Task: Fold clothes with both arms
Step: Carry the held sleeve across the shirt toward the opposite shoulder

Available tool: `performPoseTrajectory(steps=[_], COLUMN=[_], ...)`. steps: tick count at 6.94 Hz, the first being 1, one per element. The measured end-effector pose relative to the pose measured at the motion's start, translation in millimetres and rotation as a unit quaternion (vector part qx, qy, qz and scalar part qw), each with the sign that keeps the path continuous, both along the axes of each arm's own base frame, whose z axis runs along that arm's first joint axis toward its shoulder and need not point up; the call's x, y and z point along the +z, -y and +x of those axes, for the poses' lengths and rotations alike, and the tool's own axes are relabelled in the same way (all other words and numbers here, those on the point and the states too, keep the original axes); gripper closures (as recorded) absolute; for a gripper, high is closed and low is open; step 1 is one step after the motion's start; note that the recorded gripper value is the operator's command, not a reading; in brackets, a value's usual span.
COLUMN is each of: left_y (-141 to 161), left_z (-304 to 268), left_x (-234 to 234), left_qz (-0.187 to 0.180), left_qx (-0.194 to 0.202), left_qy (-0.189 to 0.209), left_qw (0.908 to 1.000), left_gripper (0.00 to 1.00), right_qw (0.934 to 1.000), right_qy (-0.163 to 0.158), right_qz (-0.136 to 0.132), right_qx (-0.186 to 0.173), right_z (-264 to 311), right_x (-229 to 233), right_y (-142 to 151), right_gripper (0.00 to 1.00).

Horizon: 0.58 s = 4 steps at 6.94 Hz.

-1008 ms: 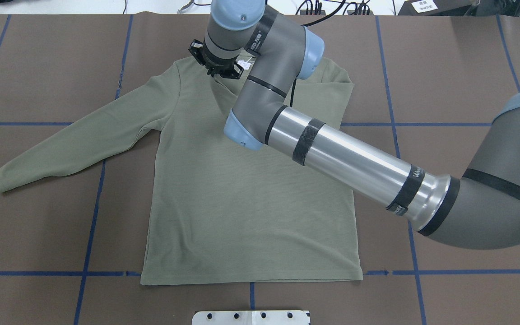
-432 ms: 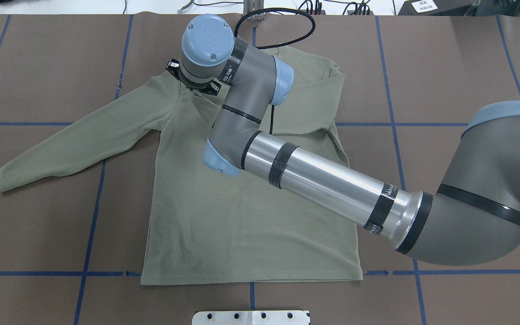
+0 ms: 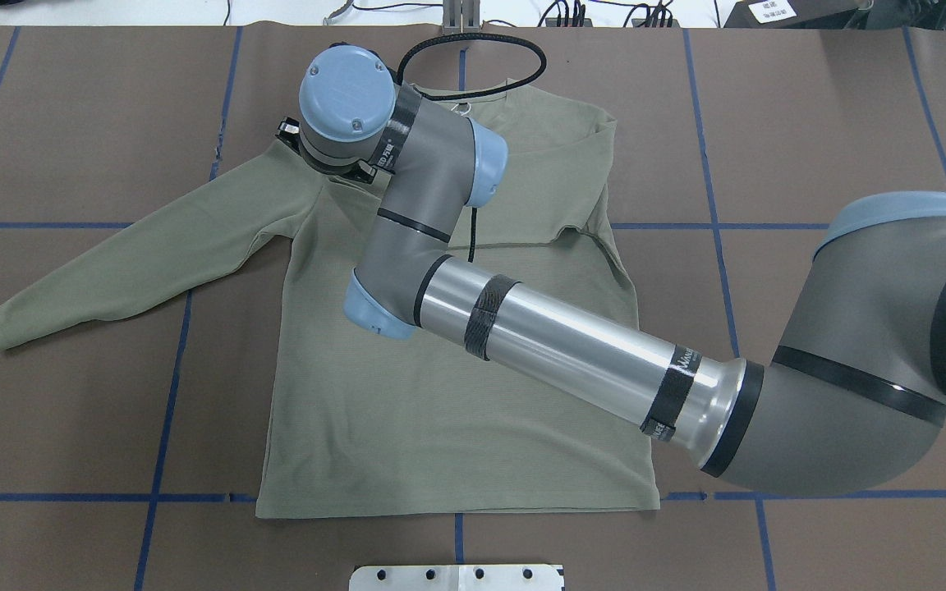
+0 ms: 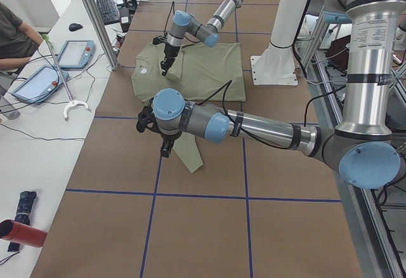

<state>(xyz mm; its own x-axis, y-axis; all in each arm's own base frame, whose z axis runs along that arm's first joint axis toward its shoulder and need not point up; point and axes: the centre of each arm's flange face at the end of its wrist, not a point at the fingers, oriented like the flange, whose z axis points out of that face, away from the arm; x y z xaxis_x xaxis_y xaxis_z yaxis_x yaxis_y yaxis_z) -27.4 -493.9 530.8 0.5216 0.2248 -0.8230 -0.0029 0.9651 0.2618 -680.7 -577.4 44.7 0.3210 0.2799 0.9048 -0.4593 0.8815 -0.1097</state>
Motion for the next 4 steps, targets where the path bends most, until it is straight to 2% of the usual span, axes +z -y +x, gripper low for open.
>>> performPoseTrajectory(steps=[4], left_y=[-1], left_z=[1], left_x=[4], left_qz=[-0.002], left_qx=[0.001], left_qy=[0.0], left_qw=[1.0], left_gripper=[0.0], right_qw=[0.9998], right_qy=[0.002], right_qz=[0.012], right_qx=[0.014], right_z=[-14], right_x=[-13], right_y=[-7], right_gripper=[1.0])
